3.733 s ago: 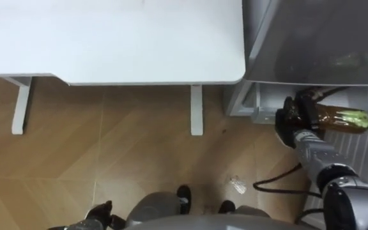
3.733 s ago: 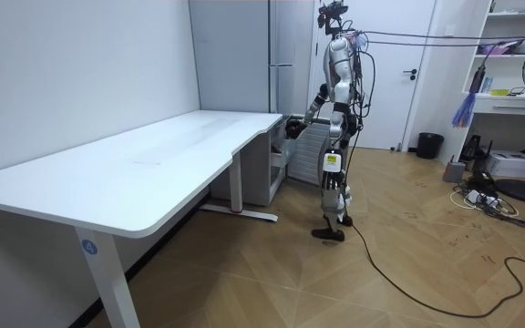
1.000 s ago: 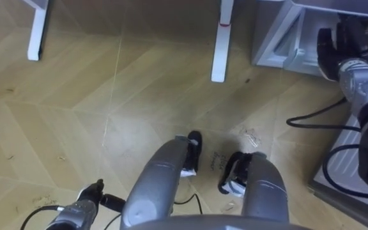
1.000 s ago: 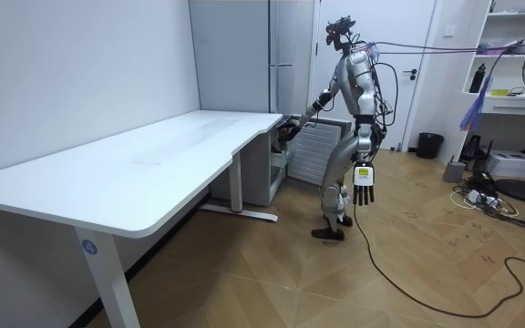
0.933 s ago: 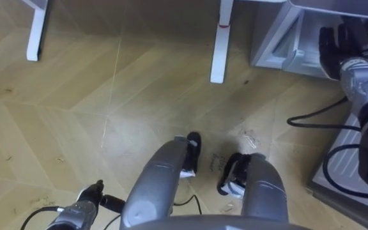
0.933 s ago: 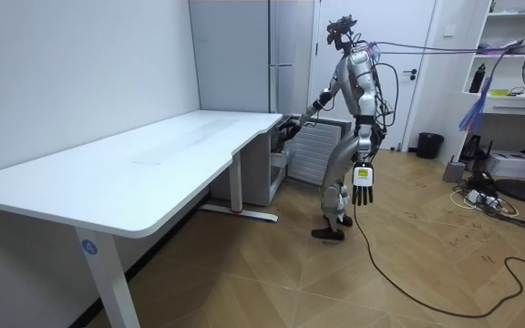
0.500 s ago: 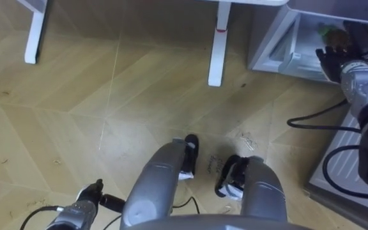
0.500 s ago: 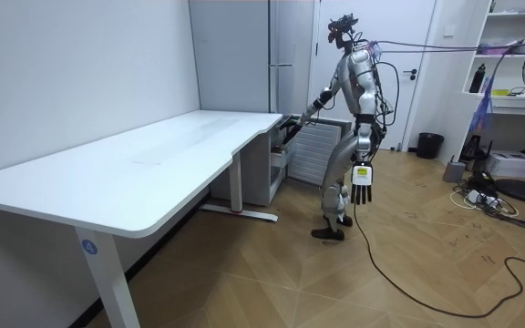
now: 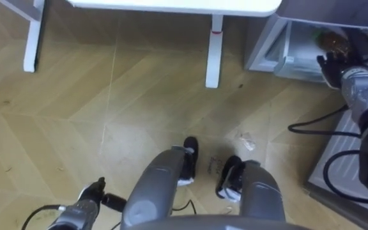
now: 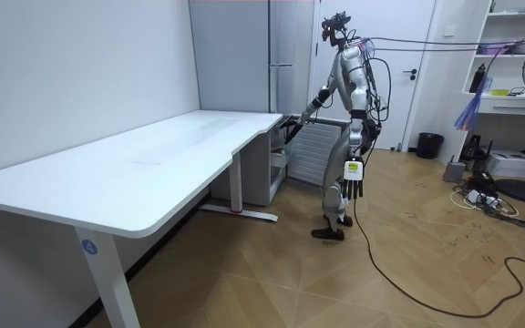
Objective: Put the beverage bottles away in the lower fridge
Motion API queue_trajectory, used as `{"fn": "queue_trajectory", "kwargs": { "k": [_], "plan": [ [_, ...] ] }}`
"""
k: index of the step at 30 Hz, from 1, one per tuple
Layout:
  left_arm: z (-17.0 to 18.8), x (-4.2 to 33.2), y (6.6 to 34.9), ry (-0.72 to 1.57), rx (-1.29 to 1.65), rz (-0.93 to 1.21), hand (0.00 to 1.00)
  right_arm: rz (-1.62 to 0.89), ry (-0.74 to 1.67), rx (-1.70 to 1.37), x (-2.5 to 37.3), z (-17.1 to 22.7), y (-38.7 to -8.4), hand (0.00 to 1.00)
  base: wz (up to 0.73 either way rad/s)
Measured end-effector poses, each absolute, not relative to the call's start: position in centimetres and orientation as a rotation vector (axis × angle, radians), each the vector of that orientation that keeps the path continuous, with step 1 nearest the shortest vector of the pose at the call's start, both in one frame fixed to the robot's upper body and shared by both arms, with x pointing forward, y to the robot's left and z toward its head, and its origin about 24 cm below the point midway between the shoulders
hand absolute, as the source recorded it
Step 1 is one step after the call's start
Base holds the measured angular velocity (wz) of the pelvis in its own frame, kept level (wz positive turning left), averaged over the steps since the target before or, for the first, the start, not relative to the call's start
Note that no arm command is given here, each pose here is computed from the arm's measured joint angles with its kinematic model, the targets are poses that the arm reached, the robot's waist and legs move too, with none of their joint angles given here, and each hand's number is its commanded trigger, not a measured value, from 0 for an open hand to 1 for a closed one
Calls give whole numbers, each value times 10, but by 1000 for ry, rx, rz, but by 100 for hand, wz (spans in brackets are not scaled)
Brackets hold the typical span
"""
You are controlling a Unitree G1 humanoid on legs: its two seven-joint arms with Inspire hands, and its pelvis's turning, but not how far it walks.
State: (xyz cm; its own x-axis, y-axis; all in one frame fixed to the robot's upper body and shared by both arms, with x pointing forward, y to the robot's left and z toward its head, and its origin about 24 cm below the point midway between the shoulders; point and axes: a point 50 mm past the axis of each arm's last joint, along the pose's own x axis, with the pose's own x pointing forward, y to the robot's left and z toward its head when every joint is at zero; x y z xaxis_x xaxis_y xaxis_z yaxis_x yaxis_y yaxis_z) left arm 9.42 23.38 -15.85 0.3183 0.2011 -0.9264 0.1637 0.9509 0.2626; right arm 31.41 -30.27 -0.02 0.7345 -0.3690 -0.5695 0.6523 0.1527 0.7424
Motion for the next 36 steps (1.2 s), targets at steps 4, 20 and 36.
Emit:
{"fn": "queue_trajectory", "kwargs": {
  "k": [4,20,36],
  "plan": [
    [-158,94,234,1257,324,14,0,-755,297,1174,309,-5,-305,0,-5],
    [-156,98,244,1237,220,58,0,-735,393,1017,271,-40,-313,0,-1],
    [-154,95,251,1205,166,129,0,-695,553,762,227,-72,-318,0,-3]
  ]
}}
